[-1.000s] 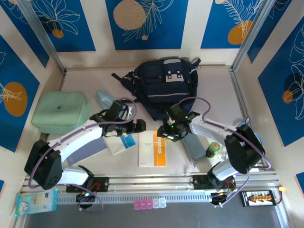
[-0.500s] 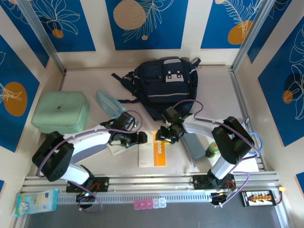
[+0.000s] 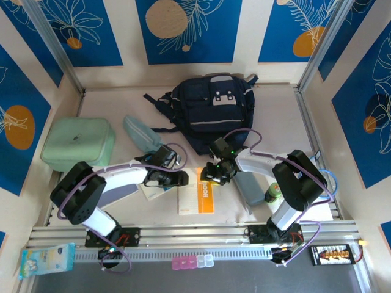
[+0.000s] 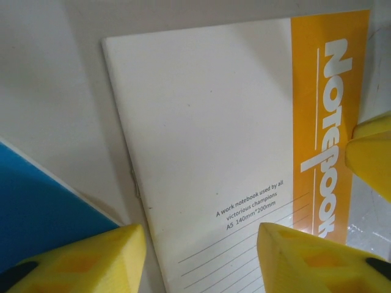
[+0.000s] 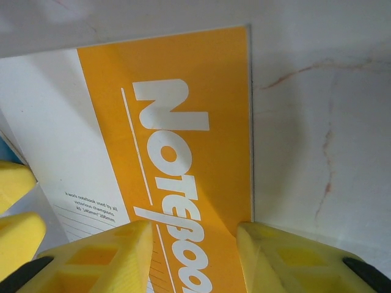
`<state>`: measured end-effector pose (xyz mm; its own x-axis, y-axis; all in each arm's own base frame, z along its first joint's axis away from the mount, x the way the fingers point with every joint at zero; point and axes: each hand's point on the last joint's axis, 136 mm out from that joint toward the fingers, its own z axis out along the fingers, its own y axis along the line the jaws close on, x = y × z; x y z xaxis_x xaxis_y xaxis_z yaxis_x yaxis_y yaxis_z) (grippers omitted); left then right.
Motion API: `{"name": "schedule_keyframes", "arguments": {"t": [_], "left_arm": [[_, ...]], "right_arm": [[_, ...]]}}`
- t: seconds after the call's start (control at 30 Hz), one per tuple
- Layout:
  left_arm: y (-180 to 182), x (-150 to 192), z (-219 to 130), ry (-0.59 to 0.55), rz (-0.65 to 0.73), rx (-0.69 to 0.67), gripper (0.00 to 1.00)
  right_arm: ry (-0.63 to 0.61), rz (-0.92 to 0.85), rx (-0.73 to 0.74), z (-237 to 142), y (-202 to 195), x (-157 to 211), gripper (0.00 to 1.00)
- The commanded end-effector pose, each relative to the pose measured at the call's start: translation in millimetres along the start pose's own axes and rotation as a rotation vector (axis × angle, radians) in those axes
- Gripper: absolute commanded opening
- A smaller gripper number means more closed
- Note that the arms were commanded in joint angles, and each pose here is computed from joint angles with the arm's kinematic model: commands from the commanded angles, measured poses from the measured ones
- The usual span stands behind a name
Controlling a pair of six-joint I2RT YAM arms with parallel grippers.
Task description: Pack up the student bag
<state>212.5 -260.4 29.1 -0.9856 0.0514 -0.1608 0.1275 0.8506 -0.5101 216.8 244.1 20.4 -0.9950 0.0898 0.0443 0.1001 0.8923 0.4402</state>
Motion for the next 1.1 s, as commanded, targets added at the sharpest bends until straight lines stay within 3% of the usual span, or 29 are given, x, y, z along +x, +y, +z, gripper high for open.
{"name": "schedule_keyframes", "arguments": {"t": [0.0,0.17,0.4,0.7,0.9,1.07], "left_arm": [[-0.2,8.6,8.4,0.04,0.009,0.013,0.46],[5.1,10.4,9.2,0.048,-0.001,-0.018,0.5],[50.1,22.0,-8.5,0.065,-0.053,-0.272,0.64],[-14.6,-12.4,-38.4,-0.047,0.009,-0.063,0.65],[-16.5,-1.9,-17.9,0.029,-0.014,-0.033,0.54],[-9.4,-1.7,-8.9,0.046,-0.017,-0.066,0.5]], "right_arm": [[0.023,0.045,0.089,9.3,-29.2,9.0,0.43],[0.028,0.053,0.091,11.7,-31.2,9.6,0.43],[0.021,0.068,0.112,12.7,-36.2,7.5,0.42],[0.031,0.079,0.117,15.1,-39.5,7.5,0.42],[0.034,0.082,0.114,17.1,-40.4,7.6,0.42],[0.037,0.084,0.116,17.6,-41.5,8.1,0.41]]}}
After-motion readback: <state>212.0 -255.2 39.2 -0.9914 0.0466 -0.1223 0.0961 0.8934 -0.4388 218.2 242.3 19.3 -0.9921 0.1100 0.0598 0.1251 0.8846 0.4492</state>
